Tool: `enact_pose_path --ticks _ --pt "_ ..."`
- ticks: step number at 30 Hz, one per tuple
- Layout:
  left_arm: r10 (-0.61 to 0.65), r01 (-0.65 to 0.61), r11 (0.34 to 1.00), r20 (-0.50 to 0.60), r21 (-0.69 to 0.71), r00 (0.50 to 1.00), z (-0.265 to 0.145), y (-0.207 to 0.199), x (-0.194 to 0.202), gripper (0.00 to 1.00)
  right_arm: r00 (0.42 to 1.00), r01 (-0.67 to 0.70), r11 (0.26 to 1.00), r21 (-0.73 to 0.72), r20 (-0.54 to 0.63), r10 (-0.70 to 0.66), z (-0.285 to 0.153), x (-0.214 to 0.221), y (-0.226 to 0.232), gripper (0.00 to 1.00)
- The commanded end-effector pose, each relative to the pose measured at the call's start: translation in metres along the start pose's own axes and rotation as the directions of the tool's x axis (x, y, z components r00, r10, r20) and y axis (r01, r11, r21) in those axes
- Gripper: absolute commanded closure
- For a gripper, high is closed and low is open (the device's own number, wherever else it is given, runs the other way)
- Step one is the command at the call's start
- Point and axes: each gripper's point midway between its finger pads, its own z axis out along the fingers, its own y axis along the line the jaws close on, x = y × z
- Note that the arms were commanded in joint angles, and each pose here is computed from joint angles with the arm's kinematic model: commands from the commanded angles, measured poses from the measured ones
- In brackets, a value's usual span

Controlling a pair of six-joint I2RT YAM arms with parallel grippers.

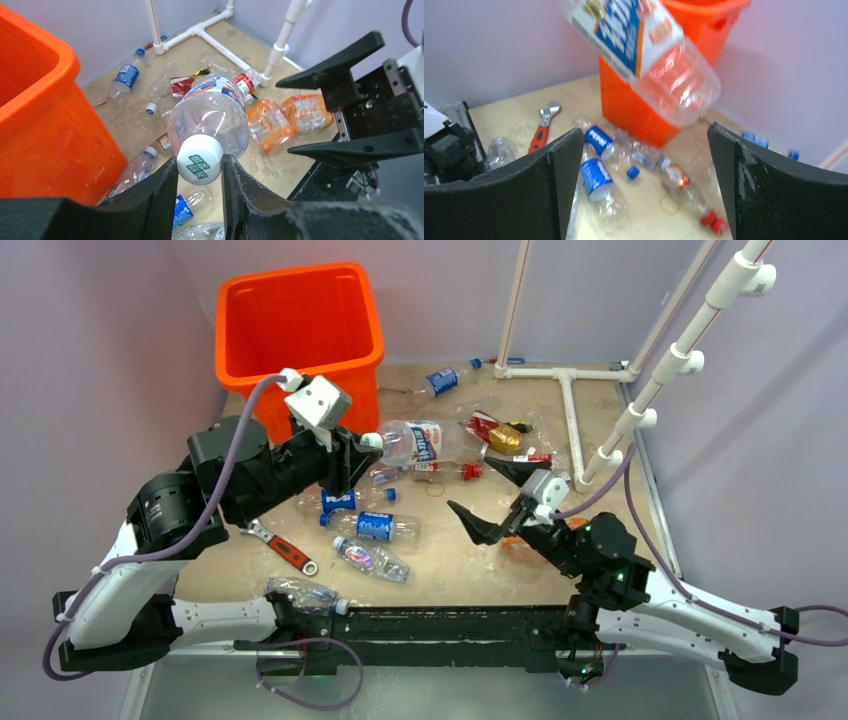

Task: Put the plastic bottles in the bin
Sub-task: Pick up the plastic bottle from the corner of the board.

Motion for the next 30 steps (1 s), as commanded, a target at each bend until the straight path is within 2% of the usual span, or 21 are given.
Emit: enact_pose_path --ticks 1,6,10,21,30 --pt "0.090 -0.082 0.994 -0.112 0.073 0.990 -0.001 -0.009 0.013 1.00 0.965 0.108 0.993 -0.038 0.244 -0.096 0.000 -0.060 0.003 0.04" --pt "0.098 -0.082 0.990 -0.140 0.115 0.985 -0.002 -0.016 0.018 1.00 0.943 0.224 0.974 -0.018 0.256 -0.212 0.009 -0.072 0.000 0.04" --pt "0.094 -0.078 0.990 -0.146 0.117 0.985 -0.002 -0.017 0.019 1.00 0.933 0.314 0.948 -0.052 0.200 -0.298 0.023 -0.061 0.007 0.04" --pt "0.094 -0.079 0.990 -0.136 0.115 0.986 -0.001 -0.017 0.015 1.00 0.934 0.351 0.914 -0.205 0.143 -0.327 0.043 -0.029 0.041 0.02" --pt "0.085 -0.064 0.984 -0.124 0.165 0.989 -0.006 -0.025 0.016 1.00 0.905 0.415 0.906 -0.084 0.143 -0.401 0.066 -0.027 0.027 0.06"
